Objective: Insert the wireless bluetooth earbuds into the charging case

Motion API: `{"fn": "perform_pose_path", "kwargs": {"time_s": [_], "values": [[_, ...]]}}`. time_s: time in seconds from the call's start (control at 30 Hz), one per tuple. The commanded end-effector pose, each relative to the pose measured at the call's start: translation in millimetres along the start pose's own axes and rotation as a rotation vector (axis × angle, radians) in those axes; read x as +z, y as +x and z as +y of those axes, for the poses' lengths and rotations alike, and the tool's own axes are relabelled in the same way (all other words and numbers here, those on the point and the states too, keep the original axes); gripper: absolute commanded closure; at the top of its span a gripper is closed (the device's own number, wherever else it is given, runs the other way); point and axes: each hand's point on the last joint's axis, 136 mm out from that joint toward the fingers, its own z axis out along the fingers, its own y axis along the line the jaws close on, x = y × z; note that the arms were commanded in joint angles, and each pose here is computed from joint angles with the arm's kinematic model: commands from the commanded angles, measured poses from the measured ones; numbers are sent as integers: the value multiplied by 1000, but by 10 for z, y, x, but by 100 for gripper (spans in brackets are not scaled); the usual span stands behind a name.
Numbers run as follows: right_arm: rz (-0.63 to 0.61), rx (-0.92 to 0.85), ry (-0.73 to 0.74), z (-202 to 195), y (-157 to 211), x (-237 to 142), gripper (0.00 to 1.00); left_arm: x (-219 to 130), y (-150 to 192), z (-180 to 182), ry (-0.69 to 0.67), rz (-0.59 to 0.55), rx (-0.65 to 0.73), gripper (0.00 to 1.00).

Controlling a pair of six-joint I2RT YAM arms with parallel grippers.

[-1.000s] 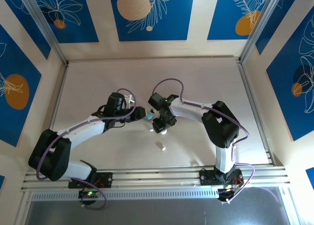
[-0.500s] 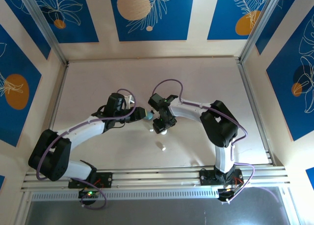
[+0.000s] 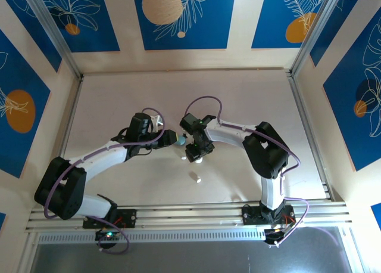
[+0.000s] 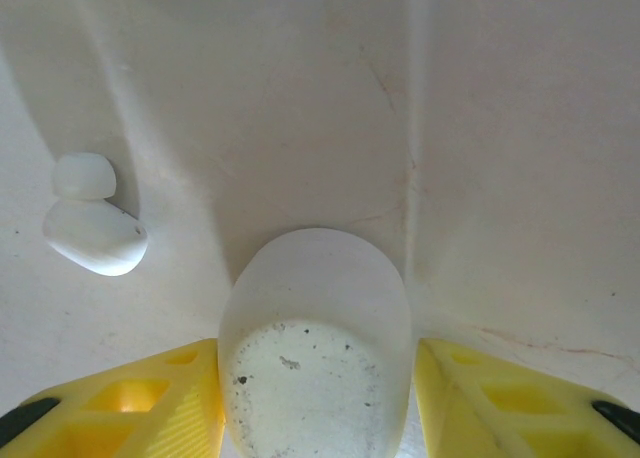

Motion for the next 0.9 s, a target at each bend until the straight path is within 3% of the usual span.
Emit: {"fn": "perform_pose_path", "kwargs": {"time_s": [0.0, 0.27, 0.53, 0.87], "values": [[-13, 22, -29, 43, -39, -59, 50, -71, -32, -19, 12, -16, 16, 56], [-42, 57, -68, 61, -57, -133, 61, -75, -36, -32, 16, -17, 17, 56], [-124, 200, -222, 49, -106, -343, 65, -61, -44, -121, 52, -10, 13, 58], [-321, 487, -746, -83, -275, -877, 70, 151, 53, -550, 179, 37, 7, 58]]}}
